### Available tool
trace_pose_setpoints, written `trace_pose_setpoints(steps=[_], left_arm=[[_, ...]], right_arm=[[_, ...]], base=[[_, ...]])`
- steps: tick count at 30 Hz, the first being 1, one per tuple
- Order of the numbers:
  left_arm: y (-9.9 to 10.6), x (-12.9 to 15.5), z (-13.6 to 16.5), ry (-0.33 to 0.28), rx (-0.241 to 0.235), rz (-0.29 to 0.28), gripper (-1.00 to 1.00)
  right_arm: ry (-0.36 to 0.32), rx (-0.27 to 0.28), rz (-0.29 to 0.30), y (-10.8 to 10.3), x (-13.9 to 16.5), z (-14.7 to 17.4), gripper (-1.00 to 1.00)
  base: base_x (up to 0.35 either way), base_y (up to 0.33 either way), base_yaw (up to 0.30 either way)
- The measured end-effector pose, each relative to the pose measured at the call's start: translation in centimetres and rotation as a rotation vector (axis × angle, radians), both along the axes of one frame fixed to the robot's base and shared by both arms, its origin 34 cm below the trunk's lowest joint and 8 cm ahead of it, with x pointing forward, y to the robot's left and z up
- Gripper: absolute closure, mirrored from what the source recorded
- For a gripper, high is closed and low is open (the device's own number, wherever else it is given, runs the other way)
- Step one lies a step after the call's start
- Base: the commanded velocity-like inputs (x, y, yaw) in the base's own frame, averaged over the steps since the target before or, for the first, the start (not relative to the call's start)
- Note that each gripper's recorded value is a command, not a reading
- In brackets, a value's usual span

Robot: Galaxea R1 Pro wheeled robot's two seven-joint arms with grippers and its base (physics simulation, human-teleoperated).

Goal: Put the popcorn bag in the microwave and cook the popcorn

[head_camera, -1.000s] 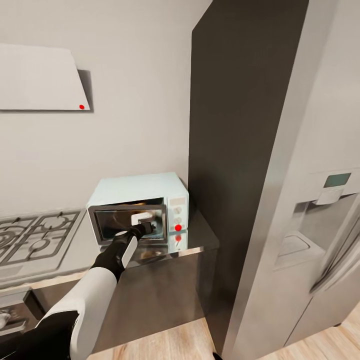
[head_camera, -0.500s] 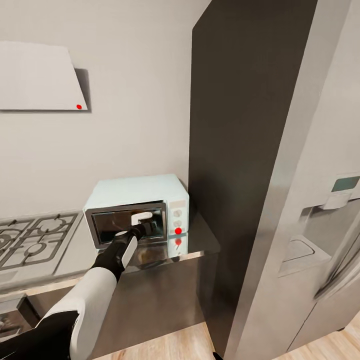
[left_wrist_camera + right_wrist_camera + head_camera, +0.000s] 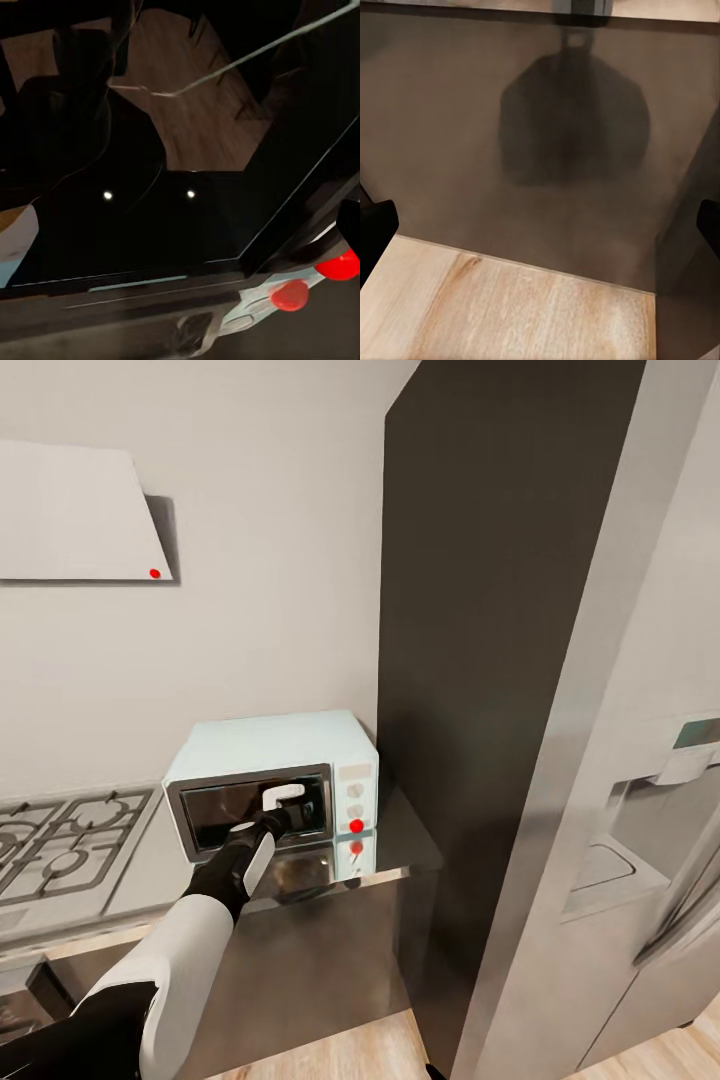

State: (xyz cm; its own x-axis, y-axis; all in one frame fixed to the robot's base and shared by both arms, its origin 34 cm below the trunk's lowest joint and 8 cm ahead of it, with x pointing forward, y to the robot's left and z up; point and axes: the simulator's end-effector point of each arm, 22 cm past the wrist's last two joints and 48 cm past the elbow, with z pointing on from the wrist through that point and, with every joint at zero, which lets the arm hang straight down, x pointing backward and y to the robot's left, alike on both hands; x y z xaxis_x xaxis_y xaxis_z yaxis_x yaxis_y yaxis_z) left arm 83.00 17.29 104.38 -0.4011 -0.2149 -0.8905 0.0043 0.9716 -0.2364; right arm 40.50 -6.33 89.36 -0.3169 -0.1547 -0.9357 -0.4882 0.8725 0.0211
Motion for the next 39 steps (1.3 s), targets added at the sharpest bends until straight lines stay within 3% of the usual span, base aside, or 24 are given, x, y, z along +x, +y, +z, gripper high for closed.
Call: trace_pose_setpoints(steps=[14, 24, 27, 30, 32, 35, 36, 37, 39], left_arm=[[0.0, -0.1, 0.0, 0.001, 0.001, -0.002, -1.00], [0.1, -0.2, -0.6, 0.008, 0.000, 0.000, -1.00], [0.2, -1.7, -3.0, 0.035, 0.002, 0.001, -1.00], [0.8, -2.8, -3.4, 0.013, 0.004, 0.014, -1.00], [1.1, -4.8, -4.7, 0.005, 0.016, 0.017, -1.00], [0.3, -10.2, -6.2, -0.036, 0.060, -0.018, -1.00], [0.2, -12.1, -7.3, -0.029, 0.066, -0.024, -1.00], [0.6, -15.9, -8.9, -0.018, 0.072, -0.020, -1.00], [1.8, -27.5, -19.1, 0.195, 0.090, -0.022, -1.00]], right_arm=[[-0.001, 0.001, 0.002, 0.1, -0.1, 0.1, -1.00], [0.002, 0.001, 0.003, 0.1, 0.0, -0.1, -1.00], [0.002, 0.001, 0.003, 0.1, -0.1, -0.1, -1.00], [0.002, 0.001, 0.003, 0.1, -0.1, -0.1, -1.00], [0.003, 0.001, 0.003, 0.1, -0.1, -0.1, -1.00], [0.002, 0.001, 0.003, 0.1, -0.1, 0.0, -1.00], [0.002, 0.001, 0.002, 0.1, -0.1, -0.1, -1.00], [0.001, 0.000, 0.001, 0.0, -0.1, 0.0, -1.00], [0.000, 0.000, -0.003, -0.1, 0.1, 0.0, -1.00]], base=[[0.019, 0.000, 0.000], [-0.326, 0.000, 0.000], [-0.348, 0.000, 0.000], [-0.350, 0.000, 0.000], [-0.350, 0.000, 0.000], [-0.194, 0.000, 0.000], [-0.048, 0.000, 0.000], [-0.031, 0.000, 0.000], [-0.008, 0.000, 0.000]])
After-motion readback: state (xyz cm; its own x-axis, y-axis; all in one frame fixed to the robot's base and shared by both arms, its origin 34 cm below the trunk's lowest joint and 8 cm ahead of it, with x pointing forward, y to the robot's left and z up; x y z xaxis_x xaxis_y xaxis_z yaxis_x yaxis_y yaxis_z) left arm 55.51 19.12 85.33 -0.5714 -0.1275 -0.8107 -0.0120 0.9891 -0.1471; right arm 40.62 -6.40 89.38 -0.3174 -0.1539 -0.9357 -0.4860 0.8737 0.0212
